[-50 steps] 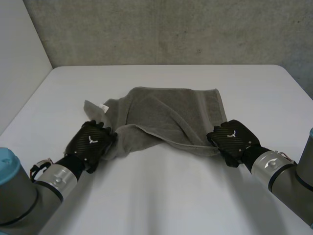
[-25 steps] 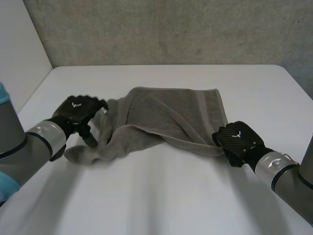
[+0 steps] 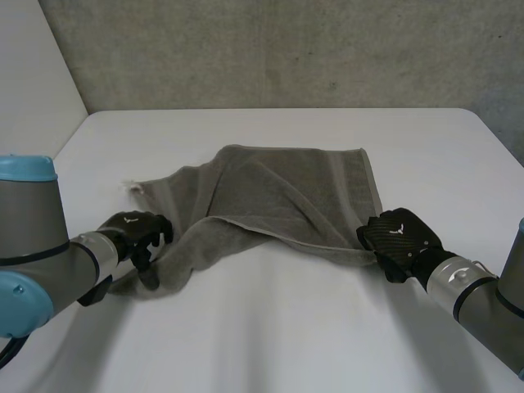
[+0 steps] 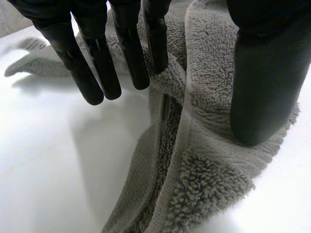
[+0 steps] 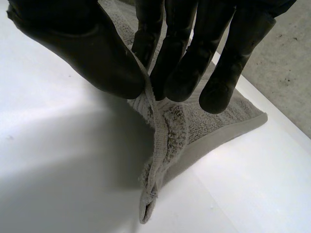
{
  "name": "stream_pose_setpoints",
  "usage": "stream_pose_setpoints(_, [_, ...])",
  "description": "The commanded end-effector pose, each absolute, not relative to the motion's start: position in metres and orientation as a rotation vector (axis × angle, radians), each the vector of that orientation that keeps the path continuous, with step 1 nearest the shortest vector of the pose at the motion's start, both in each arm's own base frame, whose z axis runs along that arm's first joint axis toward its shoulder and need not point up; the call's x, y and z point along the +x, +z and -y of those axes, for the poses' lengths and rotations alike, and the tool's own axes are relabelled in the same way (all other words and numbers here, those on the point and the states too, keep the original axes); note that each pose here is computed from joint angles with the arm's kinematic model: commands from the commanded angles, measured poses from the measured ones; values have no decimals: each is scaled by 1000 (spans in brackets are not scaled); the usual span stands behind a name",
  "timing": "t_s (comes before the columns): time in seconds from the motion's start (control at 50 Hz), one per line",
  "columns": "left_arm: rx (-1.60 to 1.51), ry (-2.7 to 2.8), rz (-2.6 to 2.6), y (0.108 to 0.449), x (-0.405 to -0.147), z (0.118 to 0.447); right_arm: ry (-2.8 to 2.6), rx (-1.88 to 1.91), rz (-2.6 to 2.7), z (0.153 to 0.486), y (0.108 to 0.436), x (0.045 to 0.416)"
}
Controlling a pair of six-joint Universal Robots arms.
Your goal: Fold the towel.
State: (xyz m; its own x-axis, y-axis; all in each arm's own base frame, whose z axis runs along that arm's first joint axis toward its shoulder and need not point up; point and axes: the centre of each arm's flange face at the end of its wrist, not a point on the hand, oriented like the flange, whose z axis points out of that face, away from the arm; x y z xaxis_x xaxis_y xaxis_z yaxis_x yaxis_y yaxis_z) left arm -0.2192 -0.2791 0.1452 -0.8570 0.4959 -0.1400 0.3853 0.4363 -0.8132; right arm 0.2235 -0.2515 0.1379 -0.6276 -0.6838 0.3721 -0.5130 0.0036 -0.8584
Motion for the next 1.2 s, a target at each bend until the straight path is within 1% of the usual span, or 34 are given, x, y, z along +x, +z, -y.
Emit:
stream_pose_setpoints(0.02, [-796,1401,2543,148,-221,270,-1683,-1277,-2114,251,136,224])
stream_pose_setpoints(0.14, [-842,1426,2498,152,-231,260,-1681,-1276,-2115,251,136,224])
stream_pose_setpoints(0.18, [-860,1431,2487,148,-234,257,-1682,-1278,-2114,251,136,224])
stream_pose_setpoints(0.32, [-850,1447,2533,143,-230,258,-1679,-1285,-2113,251,135,224])
stream_pose_setpoints(0.56, [-835,1471,2563,144,-227,259,-1680,-1284,-2119,251,135,223])
stream_pose_setpoints(0.68, [-828,1492,2554,149,-227,260,-1683,-1266,-2129,253,135,221])
stream_pose_setpoints(0.74, [-827,1516,2539,155,-227,260,-1724,-1240,-2142,258,141,216])
stream_pose_setpoints(0.76, [-824,1548,2523,162,-227,260,-1767,-1219,-2138,262,151,214])
stream_pose_setpoints(0.78, [-824,1548,2523,162,-227,260,-1767,-1219,-2138,262,151,214])
stream_pose_setpoints(0.82, [-810,1640,2469,184,-227,260,-1906,-1136,-2096,268,188,208])
stream_pose_setpoints(0.84, [-810,1641,2469,184,-227,260,-1907,-1135,-2096,268,188,208])
stream_pose_setpoints(0.88, [-787,1777,2380,216,-226,260,-2046,-1005,-2025,273,236,200])
stream_pose_setpoints(0.9, [-787,1778,2380,216,-226,260,-2046,-1004,-2024,273,236,200])
stream_pose_setpoints(0.92, [-770,1862,2323,237,-226,260,-2093,-938,-1993,274,260,195])
stream_pose_setpoints(0.94, [-770,1863,2322,237,-226,260,-2094,-938,-1993,274,261,195])
stream_pose_setpoints(0.98, [-728,2033,2200,280,-222,257,-2184,-840,-1938,273,313,184])
stream_pose_setpoints(1.0, [-728,2034,2199,280,-222,257,-2184,-839,-1938,273,313,184])
stream_pose_setpoints(1.04, [-704,2178,2068,320,-221,248,-2244,-807,-1928,268,357,173])
stream_pose_setpoints(1.06, [-704,2179,2067,320,-221,248,-2244,-807,-1928,268,357,173])
stream_pose_setpoints(1.08, [-695,2240,2009,337,-220,243,-2252,-805,-1936,266,373,170])
stream_pose_setpoints(1.1, [-695,2241,2008,337,-220,243,-2253,-813,-1941,264,386,168])
stream_pose_setpoints(1.12, [-689,2290,1963,350,-219,239,-2253,-813,-1941,264,386,168])
stream_pose_setpoints(1.14, [-688,2323,1928,359,-218,235,-2245,-828,-1952,263,396,167])
stream_pose_setpoints(1.2, [-699,2349,1894,367,-218,231,-2187,-905,-2004,272,396,169])
